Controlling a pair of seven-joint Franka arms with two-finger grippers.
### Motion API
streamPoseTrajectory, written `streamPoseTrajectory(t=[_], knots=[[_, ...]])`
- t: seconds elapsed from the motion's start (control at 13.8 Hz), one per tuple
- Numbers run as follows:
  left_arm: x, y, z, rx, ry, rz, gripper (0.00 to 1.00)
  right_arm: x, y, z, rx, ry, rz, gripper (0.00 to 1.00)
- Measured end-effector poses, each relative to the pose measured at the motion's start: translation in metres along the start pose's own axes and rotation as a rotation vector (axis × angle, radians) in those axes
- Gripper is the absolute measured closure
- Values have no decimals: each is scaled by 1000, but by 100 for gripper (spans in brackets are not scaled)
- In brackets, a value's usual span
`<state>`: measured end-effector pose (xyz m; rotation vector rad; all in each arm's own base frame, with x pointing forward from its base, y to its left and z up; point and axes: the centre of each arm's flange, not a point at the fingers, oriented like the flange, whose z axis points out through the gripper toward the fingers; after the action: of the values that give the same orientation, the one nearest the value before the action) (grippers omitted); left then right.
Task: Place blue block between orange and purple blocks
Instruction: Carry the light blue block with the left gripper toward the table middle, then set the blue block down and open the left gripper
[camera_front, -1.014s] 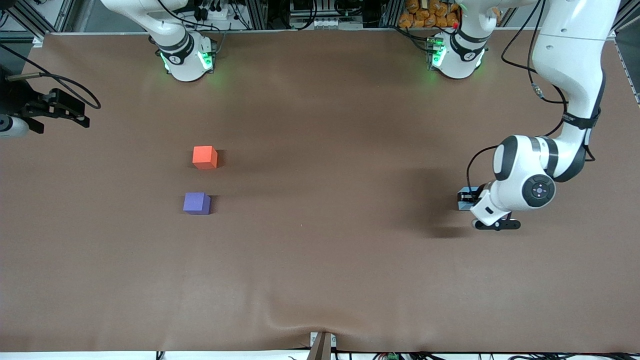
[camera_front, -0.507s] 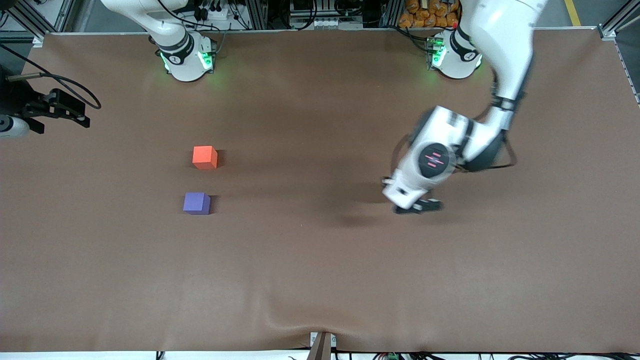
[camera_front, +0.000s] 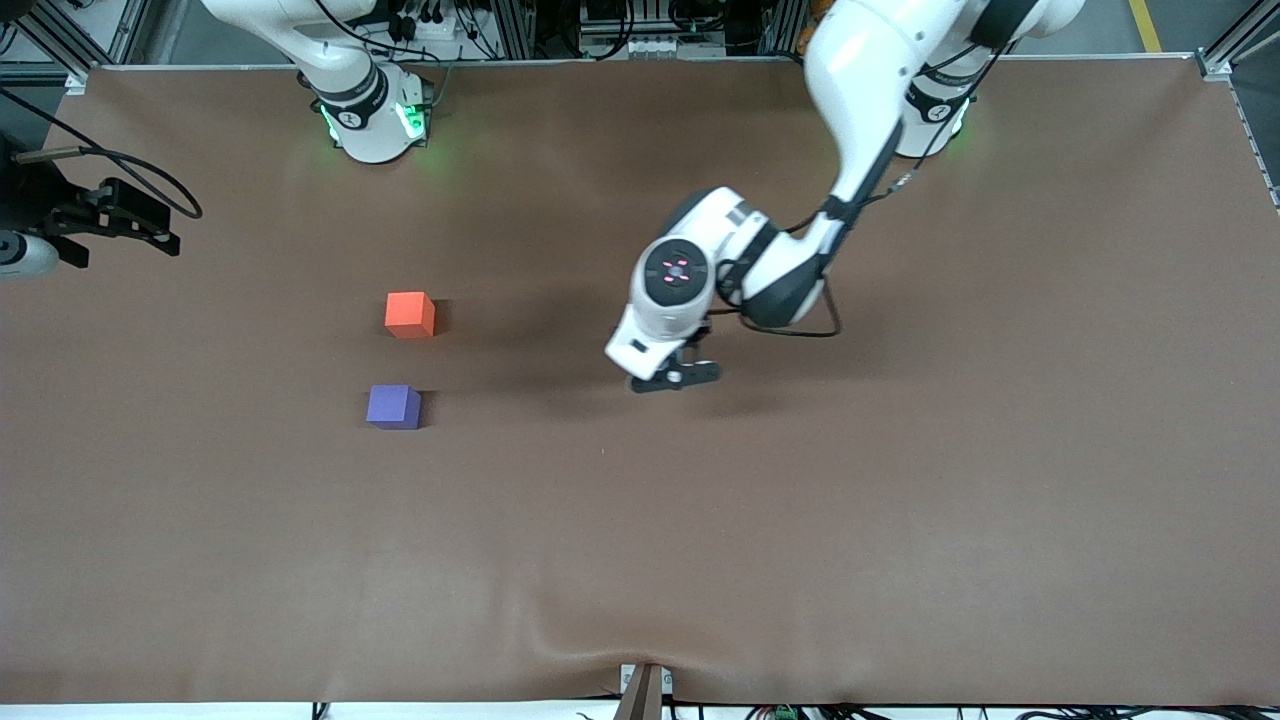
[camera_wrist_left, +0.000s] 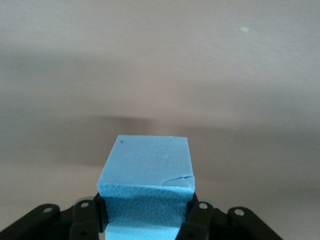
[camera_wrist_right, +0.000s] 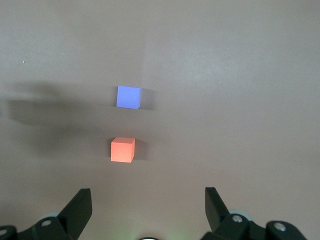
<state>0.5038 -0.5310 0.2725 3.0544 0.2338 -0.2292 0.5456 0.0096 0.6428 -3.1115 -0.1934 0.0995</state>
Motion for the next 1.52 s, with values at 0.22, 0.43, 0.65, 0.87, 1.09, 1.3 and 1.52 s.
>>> streamPoseTrajectory(t=[0.22, 0.43, 0.65, 0.87, 1.09, 1.3, 1.52], knots=[[-38, 43, 33, -65, 51, 43, 44, 0, 0, 0, 0, -1, 0, 0], [-52, 57, 63, -94, 74, 67, 44, 0, 0, 0, 0, -1, 0, 0], [-53, 59, 65, -89, 91, 69, 29, 0, 0, 0, 0, -1, 0, 0], [-56, 68, 50, -97, 136, 78, 0, 0, 0, 1, 0, -3, 0, 0], [-49, 68, -1, -115, 182, 59, 0, 3, 1, 5, -1, -10, 2, 0], [-14, 34, -92, -92, 242, -12, 0, 17, 0, 28, 2, -53, -2, 0], [35, -34, -175, -54, 272, -128, 0, 39, -32, 62, 13, -97, -43, 0]])
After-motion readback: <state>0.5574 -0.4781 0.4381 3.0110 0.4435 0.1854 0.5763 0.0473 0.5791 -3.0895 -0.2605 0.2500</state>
